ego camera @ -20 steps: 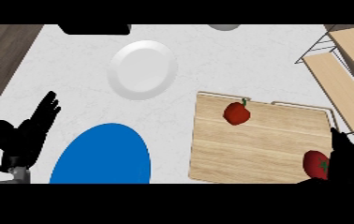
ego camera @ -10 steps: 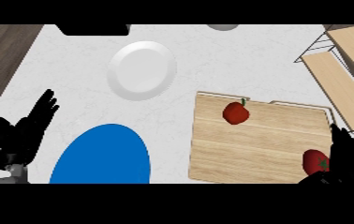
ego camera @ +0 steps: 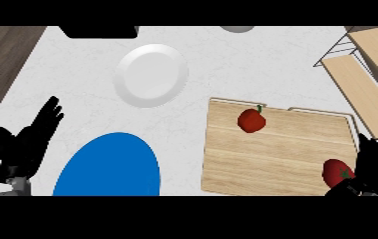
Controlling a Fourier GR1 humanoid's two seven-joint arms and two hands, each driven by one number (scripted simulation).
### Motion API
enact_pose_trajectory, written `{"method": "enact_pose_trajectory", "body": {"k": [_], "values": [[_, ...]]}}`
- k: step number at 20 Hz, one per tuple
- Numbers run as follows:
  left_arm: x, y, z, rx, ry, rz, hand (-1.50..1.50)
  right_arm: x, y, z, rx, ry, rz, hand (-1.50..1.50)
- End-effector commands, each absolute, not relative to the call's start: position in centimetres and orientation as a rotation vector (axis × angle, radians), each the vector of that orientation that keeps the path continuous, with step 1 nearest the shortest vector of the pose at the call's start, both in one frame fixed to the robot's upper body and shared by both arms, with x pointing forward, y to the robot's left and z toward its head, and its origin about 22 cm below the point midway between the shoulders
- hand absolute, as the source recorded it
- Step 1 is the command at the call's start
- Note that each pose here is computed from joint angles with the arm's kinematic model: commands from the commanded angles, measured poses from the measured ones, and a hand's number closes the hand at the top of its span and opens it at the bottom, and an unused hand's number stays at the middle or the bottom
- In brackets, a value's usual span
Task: Pick the tomato from the tray and place it in the tiered shelf
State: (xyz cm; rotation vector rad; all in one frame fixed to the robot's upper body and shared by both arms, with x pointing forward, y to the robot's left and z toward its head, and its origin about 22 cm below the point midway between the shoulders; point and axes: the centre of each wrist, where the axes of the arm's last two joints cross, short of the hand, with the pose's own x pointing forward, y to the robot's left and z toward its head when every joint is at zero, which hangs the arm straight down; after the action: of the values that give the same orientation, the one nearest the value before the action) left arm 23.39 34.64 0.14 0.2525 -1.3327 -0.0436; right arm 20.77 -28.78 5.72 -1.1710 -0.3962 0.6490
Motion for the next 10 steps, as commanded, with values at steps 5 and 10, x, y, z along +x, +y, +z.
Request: {"method": "enact_pose_trajectory", "body": {"k": [5, 10], "values": [[22.7, 34.5, 0.0, 0.263, -1.344, -0.043, 0.0, 21.5, -29.6, 2.5, -1.183, -0.34, 0.63, -1.5], [22.4, 35.5, -0.2, 0.238, -1.321, -0.033, 0.0, 20.8, -28.9, 3.3, -1.17, -0.336, 0.604, -1.5]]}}
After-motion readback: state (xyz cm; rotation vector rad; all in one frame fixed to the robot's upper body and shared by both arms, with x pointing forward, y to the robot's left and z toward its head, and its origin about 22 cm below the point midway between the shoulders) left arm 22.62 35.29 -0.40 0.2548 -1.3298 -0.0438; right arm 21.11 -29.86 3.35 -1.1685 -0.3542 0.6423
